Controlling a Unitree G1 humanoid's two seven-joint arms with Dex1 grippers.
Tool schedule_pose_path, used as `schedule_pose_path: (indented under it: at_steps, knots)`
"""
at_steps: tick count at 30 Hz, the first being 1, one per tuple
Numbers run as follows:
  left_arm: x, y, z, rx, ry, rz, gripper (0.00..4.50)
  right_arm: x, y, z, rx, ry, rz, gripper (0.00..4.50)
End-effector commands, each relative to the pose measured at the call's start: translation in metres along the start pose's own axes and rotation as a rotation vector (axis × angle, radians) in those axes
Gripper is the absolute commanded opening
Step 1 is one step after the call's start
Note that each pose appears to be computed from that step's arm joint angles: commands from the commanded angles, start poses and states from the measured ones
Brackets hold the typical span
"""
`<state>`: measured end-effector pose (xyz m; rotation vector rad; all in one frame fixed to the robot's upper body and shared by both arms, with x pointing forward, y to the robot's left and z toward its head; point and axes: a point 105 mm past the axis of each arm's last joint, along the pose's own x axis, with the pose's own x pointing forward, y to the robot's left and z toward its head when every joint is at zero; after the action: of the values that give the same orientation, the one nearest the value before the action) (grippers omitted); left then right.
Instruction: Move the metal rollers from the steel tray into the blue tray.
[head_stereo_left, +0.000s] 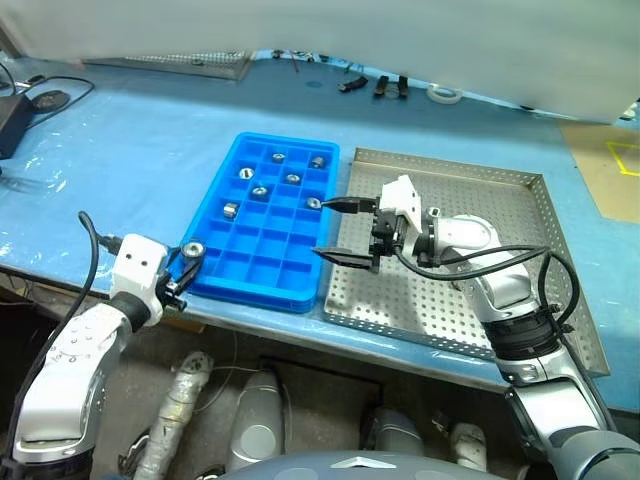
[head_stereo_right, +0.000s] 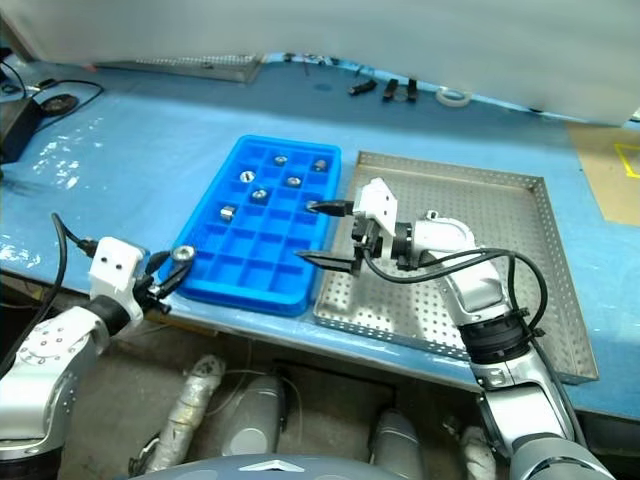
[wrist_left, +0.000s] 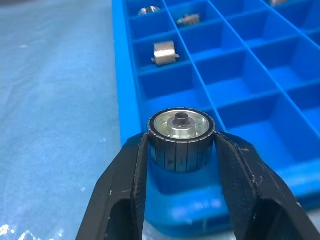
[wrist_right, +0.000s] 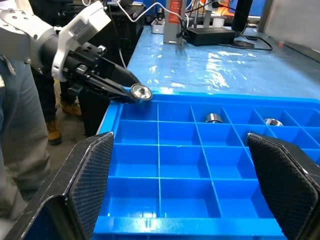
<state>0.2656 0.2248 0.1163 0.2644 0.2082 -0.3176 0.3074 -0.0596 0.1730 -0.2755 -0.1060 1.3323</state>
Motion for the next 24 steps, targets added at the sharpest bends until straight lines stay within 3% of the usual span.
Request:
schedule_pose_path:
  at_steps: [1,7,8,12,16,21,24]
  knots:
    - [-0.005,0.0,0.01,0.034,-0.024,-0.014,1.66,-0.002,0.0,0.006,-0.03,-0.026,-0.003,4.5]
    - [-0.007,0.009,0.006,0.032,-0.001,0.009,1.66,-0.002,0.0,0.005,-0.029,-0.029,-0.009,4.5]
    - [-0.006,0.009,0.007,0.038,-0.003,0.003,2.4,-0.002,0.0,0.005,-0.029,-0.029,-0.01,4.5]
    - [0.001,0.014,0.017,0.054,-0.049,0.02,3.6,-0.003,0.0,0.006,-0.034,-0.029,-0.024,4.5]
    - [0.012,0.009,0.03,0.047,-0.101,-0.018,3.6,-0.007,-0.002,0.009,-0.039,-0.031,-0.054,4.5]
    - [0.034,-0.009,0.063,0.021,-0.225,-0.119,3.6,-0.015,-0.007,0.017,-0.047,-0.039,-0.122,4.5]
    - [0.069,-0.034,0.092,0.016,-0.311,-0.218,3.6,-0.023,-0.018,0.022,-0.069,-0.045,-0.225,4.5]
